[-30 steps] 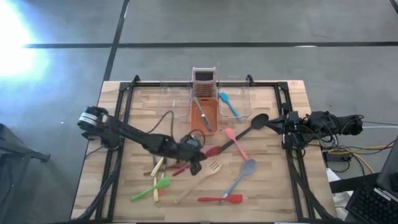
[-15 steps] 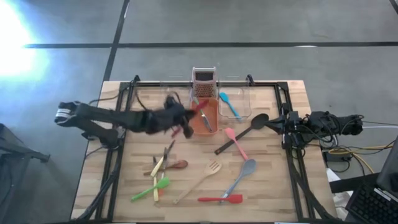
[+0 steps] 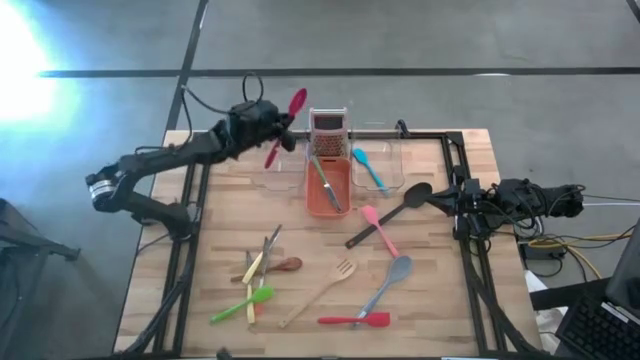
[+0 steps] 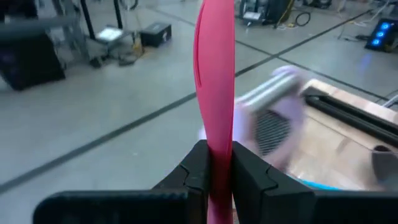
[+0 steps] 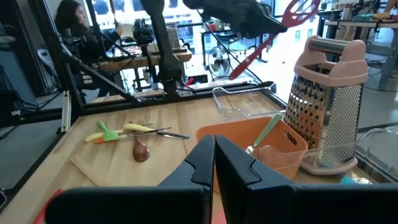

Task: Pick & Place Kitchen Items
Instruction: Put the red slotted serving spoon into the left transparent bin

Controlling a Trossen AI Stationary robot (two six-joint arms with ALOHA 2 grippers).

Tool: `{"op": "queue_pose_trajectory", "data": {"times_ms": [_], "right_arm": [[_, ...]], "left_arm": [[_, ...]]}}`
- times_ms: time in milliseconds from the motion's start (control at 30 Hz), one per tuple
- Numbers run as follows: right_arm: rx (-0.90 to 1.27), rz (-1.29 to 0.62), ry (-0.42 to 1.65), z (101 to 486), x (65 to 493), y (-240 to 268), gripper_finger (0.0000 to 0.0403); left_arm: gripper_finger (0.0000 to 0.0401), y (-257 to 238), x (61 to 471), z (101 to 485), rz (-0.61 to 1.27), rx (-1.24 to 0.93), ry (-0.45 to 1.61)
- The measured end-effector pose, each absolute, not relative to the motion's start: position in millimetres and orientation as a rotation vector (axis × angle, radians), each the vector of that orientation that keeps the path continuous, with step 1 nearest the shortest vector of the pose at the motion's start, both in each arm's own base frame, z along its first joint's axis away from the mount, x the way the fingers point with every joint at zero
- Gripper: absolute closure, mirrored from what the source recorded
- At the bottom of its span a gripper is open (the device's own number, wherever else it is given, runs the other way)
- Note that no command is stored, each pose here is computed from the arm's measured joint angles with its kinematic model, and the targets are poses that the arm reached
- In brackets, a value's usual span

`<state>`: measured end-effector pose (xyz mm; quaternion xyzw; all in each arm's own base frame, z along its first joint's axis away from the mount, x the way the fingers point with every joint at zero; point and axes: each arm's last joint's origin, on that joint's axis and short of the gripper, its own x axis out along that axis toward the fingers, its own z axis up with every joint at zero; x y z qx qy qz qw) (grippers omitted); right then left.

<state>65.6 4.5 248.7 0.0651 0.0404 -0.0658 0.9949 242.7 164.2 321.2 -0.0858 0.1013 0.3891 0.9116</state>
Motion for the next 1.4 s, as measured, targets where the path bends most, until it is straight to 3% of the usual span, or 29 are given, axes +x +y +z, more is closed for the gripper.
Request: {"op": "queue_pose_trajectory", "data": {"times_ms": [433,933,1400], "right_arm": [[0.130,-0.132,0.081,248.7,65.6,4.5,0.0394],[0.130,-0.132,0.081,248.6,65.6,4.5,0.0394],[0.130,-0.132,0.081,248.7,65.6,4.4,0.0394]], "left_arm": [[0.0357,215.5,256.3,263.1,0.794,-0.310,0.342],[0.0357,210.8,250.1,243.7,0.841,-0.459,0.501],[0.0357,204.1,241.9,210.1,0.850,-0.443,0.428]]}}
